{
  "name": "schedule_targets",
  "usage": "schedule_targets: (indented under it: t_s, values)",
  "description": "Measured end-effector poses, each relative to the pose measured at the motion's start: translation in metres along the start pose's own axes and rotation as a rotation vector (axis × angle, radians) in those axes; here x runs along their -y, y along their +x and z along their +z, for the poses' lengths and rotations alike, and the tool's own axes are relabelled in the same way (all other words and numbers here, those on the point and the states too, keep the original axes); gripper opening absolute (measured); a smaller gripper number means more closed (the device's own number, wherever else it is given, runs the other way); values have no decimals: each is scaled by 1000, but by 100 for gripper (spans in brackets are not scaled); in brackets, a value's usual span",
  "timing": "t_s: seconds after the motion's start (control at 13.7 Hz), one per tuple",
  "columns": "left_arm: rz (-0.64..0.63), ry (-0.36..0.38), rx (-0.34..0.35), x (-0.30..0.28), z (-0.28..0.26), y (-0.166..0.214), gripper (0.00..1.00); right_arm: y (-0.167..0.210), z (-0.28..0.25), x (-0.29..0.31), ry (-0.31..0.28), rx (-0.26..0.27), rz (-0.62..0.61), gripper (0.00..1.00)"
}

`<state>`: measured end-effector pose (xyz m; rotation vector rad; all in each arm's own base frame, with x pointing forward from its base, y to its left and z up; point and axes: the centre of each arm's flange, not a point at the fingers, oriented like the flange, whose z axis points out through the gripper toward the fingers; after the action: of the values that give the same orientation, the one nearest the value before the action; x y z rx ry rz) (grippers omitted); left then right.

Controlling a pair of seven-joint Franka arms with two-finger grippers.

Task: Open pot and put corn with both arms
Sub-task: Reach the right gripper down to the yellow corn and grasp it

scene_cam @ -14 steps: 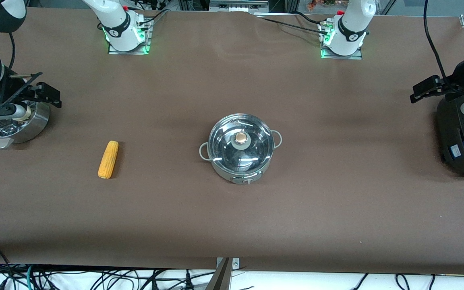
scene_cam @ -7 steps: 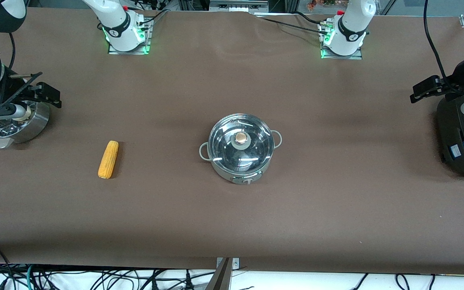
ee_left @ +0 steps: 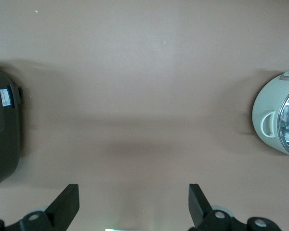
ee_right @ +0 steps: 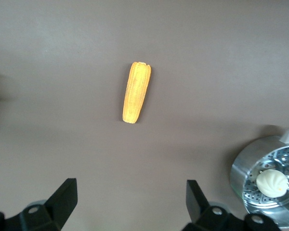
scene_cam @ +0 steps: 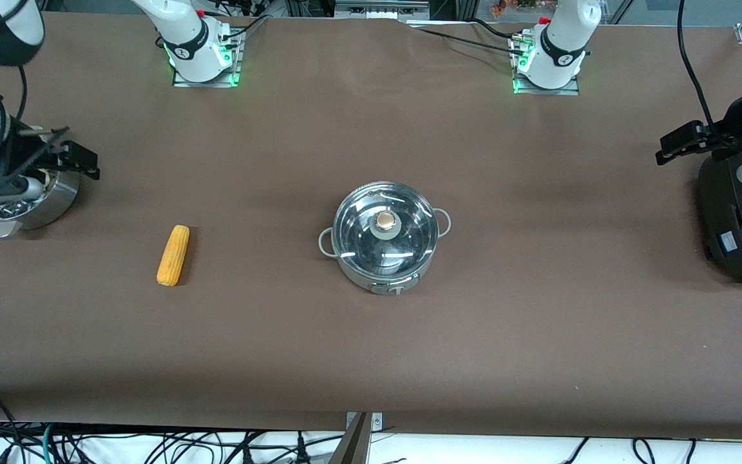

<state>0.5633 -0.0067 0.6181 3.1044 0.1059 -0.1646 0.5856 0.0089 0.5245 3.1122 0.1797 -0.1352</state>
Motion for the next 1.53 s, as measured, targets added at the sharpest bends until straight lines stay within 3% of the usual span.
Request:
schedule_targets:
  t_s: [0.37, 0.8, 1.1, 1.24, 1.53]
  values:
    - [0, 0, 2, 0, 0, 0, 100, 40, 68, -3, 8, 12, -1, 100]
    - [6, 0, 3, -3, 1, 0, 100, 84, 176, -4, 21, -16, 11, 100]
    - [5, 1, 10, -3, 3, 0, 100, 94, 232, -2, 50, 9, 45, 100]
    - [4, 4, 45, -3, 19, 3, 100, 95, 245, 0, 55, 20, 73, 100]
    - [41, 12, 93, -24, 44, 10, 100, 89, 284, 5, 54, -43, 85, 100]
